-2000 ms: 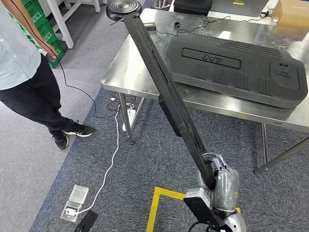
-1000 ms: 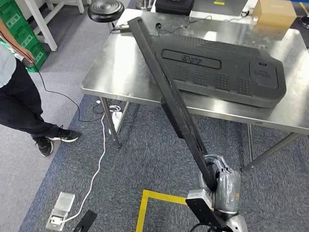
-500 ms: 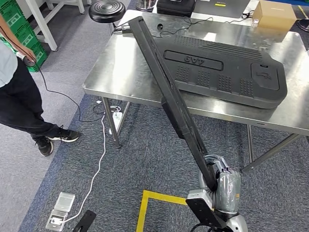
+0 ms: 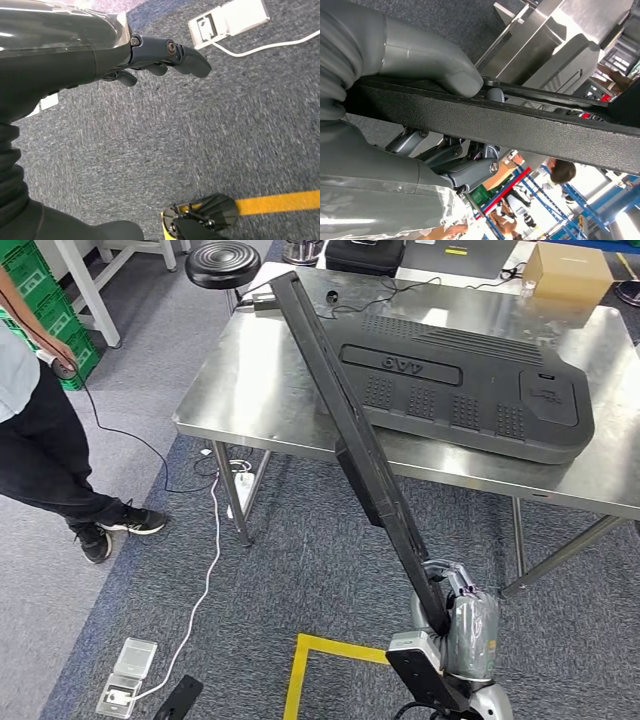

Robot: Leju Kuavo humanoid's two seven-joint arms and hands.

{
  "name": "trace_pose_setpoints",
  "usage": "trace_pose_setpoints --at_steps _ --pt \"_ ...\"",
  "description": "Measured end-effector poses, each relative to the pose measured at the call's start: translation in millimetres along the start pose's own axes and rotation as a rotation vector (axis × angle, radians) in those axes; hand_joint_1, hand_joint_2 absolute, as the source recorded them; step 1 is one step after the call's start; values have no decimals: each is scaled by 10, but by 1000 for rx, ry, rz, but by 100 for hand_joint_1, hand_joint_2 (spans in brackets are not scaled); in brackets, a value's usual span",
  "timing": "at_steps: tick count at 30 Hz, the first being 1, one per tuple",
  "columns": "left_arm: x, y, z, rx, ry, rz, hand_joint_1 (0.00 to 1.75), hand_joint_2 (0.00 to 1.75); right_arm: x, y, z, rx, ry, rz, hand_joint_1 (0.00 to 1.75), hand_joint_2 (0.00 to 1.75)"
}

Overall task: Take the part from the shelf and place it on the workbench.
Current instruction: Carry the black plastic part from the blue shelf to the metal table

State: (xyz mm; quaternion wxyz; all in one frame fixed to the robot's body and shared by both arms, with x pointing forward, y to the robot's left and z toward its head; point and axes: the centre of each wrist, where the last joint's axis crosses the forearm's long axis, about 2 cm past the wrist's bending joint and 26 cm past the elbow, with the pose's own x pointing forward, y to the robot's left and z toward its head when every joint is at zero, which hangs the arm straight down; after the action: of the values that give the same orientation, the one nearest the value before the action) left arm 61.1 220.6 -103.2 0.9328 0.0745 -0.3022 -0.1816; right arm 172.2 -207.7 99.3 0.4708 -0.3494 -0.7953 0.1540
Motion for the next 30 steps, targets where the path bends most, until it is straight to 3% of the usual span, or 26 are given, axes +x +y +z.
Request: trace_pose_setpoints --at_steps 30 --pt "-8 4 5 37 21 -12 0 175 -4 -3 6 2 1 0 175 175"
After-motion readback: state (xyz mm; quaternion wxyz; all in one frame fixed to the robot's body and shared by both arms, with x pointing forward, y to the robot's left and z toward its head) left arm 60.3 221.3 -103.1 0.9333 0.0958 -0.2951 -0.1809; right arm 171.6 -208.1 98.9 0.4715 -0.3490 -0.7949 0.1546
